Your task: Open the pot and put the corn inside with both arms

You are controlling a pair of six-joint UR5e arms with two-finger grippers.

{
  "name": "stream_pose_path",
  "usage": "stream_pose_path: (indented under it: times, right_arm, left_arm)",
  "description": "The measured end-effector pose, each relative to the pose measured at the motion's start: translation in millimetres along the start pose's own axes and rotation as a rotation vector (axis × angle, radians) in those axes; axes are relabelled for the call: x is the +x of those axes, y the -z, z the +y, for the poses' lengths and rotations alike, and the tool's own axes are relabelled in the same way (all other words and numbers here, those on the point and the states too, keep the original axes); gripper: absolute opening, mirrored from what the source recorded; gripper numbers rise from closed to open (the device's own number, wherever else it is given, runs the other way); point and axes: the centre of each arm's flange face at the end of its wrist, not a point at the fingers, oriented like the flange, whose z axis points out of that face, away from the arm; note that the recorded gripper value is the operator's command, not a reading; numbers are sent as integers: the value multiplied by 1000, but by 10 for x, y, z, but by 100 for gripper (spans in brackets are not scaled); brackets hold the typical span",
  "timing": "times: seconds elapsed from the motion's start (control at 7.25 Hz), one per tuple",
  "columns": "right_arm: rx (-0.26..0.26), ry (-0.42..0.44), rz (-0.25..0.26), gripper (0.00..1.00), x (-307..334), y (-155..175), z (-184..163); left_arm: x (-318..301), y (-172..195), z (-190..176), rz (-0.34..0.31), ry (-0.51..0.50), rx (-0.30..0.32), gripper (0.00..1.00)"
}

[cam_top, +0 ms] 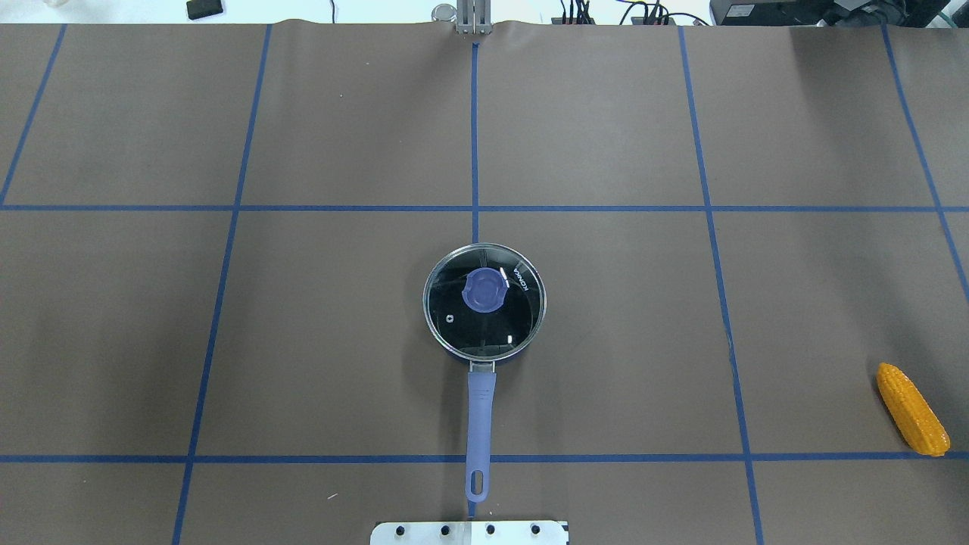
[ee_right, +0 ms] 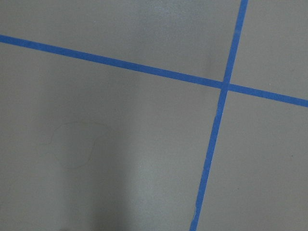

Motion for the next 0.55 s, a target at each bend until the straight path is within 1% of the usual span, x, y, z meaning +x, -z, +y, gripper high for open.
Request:
stream_pose_path:
  times: [0.28,0.41,0.55]
  right_arm:
    - [11,15,0,100,-43,49,-46]
    - [22,27,0,100,-105,93,-122]
    - [33,45,-2,100,-190,143,-213]
  left_arm:
    - [21,18,-22,0,10,3,100]
    - [111,39,-91,1,26,7,100]
    - [324,61,-237,4,40,9,100]
